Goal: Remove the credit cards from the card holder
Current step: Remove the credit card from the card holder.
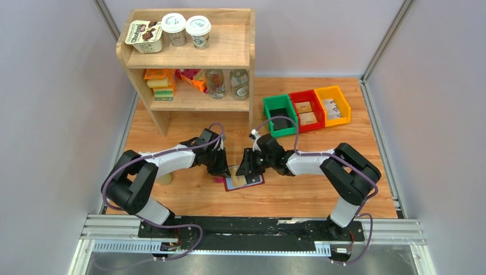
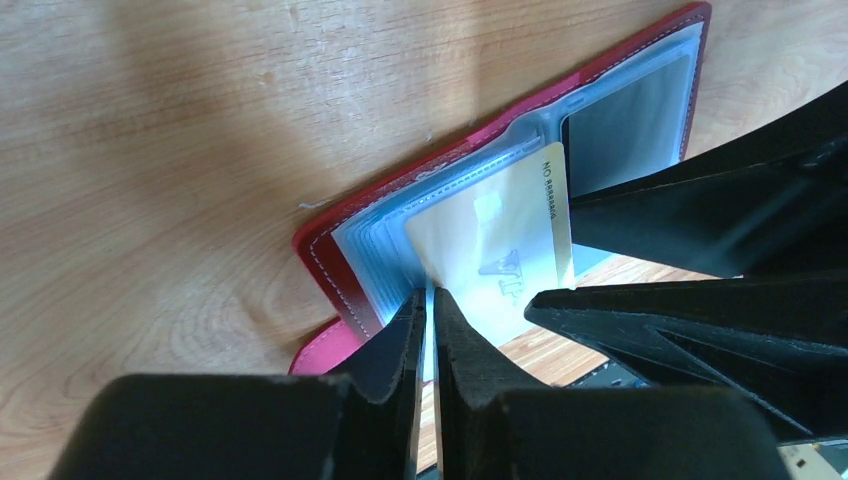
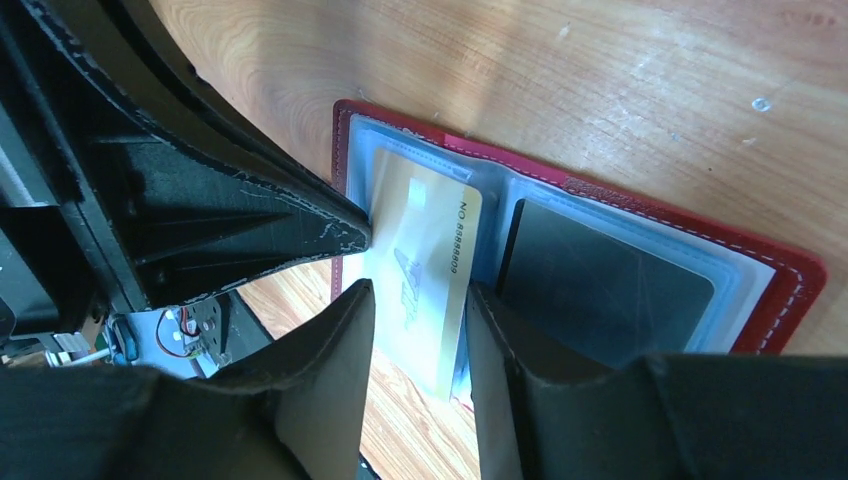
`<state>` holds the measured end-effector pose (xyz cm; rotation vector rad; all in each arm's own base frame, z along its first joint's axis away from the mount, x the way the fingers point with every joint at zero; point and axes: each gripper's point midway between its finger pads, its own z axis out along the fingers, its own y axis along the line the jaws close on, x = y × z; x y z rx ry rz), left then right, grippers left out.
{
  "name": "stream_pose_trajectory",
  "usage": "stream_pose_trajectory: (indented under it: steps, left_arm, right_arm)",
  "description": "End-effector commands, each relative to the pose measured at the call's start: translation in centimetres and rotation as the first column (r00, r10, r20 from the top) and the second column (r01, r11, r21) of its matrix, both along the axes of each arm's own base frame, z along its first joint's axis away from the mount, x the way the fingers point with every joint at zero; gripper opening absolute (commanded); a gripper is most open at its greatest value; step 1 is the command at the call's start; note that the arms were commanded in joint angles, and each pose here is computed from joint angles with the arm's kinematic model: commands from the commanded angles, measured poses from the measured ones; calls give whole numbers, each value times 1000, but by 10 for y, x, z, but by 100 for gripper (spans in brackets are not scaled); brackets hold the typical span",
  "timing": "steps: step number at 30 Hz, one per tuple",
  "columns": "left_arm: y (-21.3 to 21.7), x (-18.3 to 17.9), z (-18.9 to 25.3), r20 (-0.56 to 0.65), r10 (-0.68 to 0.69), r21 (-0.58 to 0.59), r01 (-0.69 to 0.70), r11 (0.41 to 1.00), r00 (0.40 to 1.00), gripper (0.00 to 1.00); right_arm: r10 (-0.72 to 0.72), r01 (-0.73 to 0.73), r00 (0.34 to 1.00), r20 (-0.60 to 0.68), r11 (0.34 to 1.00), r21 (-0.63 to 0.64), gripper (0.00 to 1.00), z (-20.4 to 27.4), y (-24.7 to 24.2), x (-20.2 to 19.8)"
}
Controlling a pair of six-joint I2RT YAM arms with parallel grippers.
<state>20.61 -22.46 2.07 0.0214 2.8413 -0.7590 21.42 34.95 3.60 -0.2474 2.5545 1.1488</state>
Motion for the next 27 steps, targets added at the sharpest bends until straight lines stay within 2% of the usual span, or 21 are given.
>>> stream_pose_trajectory:
  steps: [1,12,21,24,27]
  left_arm:
    - [1,-1,-11,-24,14,25,-13,1000,1000,13]
    - [9,-3,-20,-36,24,74,-21,997,999,9]
    - [16,-2,-19,-15,15,106,-13,994,1000,8]
    - [14,-1,-16,-5,5,104,-5,995,1000,8]
    - [11,0,-13,10,-9,97,8,995,1000,8]
  right_arm:
    - [26,-27,999,20,997,74,39,18,10,3]
    - [66,-80,995,71,972,220,25,59,20,-2]
    - [85,-89,996,29,968,233,21,45,22,-8]
    - [92,-86,996,-10,966,245,21,34,27,-9]
    - [93,-81,995,-36,965,248,29,26,31,-8]
